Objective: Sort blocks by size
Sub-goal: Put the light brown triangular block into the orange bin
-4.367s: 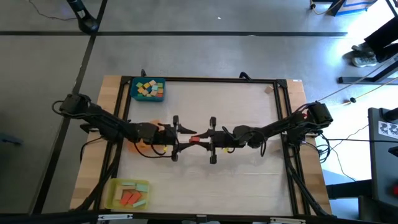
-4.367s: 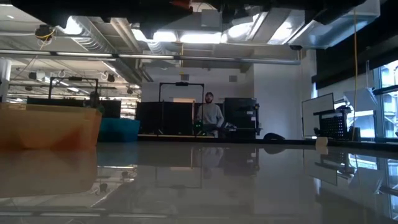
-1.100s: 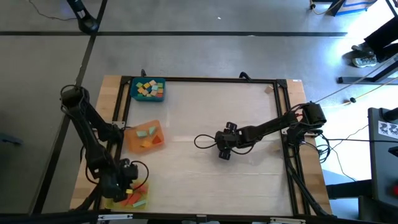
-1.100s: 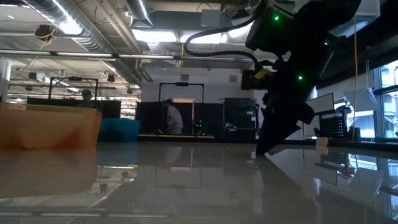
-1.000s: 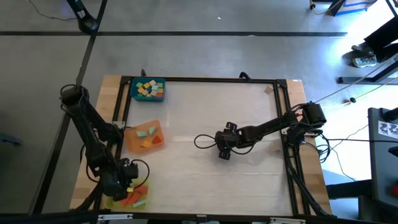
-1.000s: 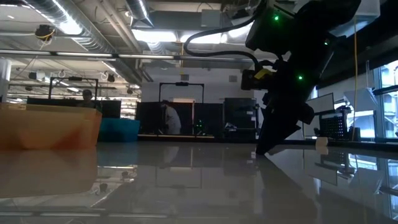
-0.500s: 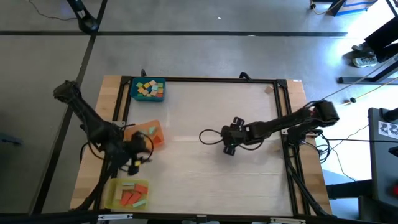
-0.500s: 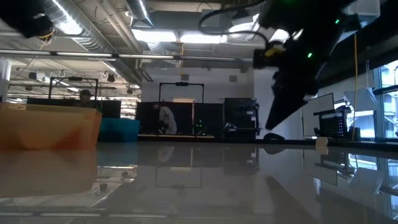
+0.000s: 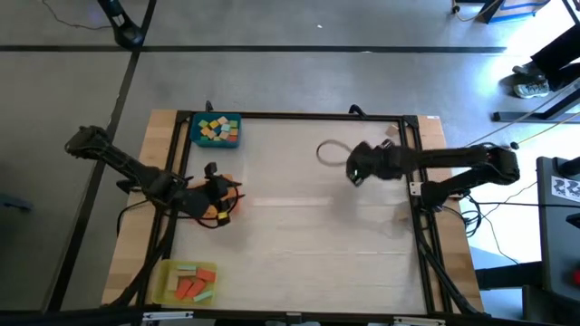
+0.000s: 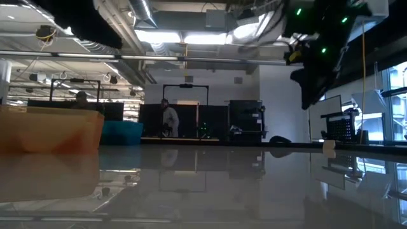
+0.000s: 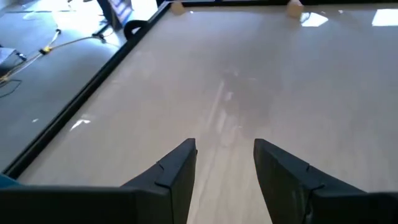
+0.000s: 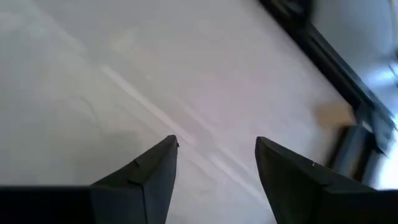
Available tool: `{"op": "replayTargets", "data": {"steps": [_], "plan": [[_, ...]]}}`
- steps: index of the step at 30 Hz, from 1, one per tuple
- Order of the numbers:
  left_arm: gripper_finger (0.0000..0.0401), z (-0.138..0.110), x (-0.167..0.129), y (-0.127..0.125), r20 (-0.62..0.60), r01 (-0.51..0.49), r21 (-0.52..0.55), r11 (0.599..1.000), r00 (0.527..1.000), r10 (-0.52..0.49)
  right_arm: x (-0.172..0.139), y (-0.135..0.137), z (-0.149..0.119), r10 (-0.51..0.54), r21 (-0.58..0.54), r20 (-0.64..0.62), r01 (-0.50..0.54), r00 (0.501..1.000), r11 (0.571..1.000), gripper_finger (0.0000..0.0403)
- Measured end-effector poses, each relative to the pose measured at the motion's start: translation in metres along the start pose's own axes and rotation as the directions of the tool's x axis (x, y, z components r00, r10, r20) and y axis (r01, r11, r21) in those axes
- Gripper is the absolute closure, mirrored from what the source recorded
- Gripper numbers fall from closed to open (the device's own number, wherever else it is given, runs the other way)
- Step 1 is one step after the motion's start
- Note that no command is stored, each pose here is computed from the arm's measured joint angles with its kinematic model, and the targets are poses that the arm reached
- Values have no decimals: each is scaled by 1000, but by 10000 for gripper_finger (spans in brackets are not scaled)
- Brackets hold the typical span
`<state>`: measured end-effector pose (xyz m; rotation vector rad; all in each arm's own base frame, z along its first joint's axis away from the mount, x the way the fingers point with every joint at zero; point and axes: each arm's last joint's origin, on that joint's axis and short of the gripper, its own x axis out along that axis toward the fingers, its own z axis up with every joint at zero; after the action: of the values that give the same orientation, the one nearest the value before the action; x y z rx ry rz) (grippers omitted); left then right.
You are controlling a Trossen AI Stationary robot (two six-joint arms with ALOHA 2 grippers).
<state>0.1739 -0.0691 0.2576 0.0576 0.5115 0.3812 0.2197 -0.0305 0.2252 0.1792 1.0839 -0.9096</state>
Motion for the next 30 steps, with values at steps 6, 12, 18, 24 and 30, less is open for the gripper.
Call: {"op": "replayTargets", "data": {"steps": [6, 12, 18, 24, 30], "plan": [[251, -8, 13, 5, 10, -41, -25, 999, 999, 41, 34, -53, 21, -139, 195, -112, 159, 984, 968, 187], [251, -12, 16, 6, 6, -49, -26, 998, 999, 49, 75, -114, 37, -222, 343, -194, 278, 955, 897, 202], [251, -17, 18, 6, 2, -50, -22, 999, 999, 50, 125, -161, 38, -161, 445, -260, 266, 952, 855, 246], [251, -20, 19, 6, -3, -52, -14, 999, 999, 52, 148, -177, 47, -232, 509, -280, 349, 931, 787, 287], [251, -16, 19, 5, 29, -42, 5, 999, 999, 41, 164, -182, 51, -263, 506, -335, 408, 905, 760, 337]]}}
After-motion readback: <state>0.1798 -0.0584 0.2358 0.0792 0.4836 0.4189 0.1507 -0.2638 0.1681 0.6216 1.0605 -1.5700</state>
